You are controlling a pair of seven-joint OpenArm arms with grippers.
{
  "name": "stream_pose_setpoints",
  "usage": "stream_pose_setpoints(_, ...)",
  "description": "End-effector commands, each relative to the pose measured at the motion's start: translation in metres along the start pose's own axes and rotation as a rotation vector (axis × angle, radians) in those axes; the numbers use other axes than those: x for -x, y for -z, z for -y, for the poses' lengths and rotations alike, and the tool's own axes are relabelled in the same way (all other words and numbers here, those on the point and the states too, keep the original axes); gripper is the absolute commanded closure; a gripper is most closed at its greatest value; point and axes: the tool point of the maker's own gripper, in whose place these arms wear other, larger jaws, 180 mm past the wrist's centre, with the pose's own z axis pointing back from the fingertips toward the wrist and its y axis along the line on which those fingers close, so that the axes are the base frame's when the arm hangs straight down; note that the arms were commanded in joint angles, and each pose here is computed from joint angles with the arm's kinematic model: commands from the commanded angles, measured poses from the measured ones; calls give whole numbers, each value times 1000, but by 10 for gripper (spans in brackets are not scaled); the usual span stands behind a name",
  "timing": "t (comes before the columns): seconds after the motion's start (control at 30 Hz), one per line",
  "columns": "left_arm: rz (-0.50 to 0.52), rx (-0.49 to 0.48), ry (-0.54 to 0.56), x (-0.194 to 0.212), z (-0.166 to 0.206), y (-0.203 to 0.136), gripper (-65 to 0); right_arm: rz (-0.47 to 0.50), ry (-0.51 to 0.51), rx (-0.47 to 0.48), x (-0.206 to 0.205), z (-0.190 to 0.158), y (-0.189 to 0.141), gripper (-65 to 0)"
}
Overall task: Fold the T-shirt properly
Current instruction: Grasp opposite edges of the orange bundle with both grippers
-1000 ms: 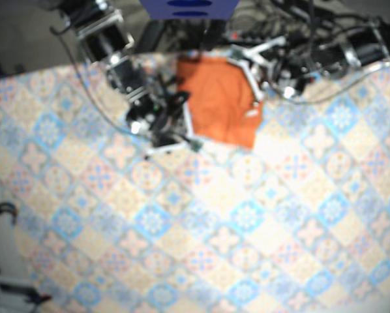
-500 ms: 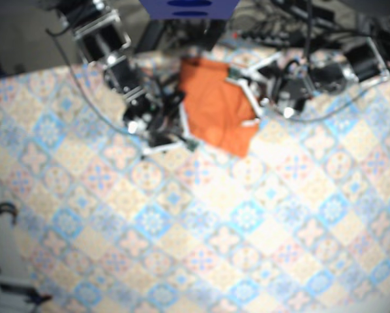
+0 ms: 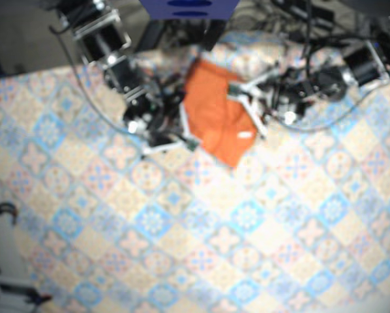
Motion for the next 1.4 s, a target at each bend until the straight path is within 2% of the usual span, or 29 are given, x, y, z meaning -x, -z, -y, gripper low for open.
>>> stream_pose_setpoints(0.0,-8,-46,-16,10,-23,-9,0,30,-6,19,-11,8,-3,-211)
stream_pose_setpoints(0.47,-15,-63,-31,15,-31,-11,0,25,-3,10,-8,4,-2,-211)
stream_pose_setpoints(0.8,-61,-109,-58,34,-64,-12,0,18,4,-9,-3,-8,-2,-211)
stream_pose_setpoints(1.03,-61,-123,-86,32,-77,-9,0,16,-24,-34,-4,-22,-1,-210)
stream_pose_setpoints(1.37,-33,-128,-96,9,-89,0,0,19,-34,-43,-6,-27,-1,-208)
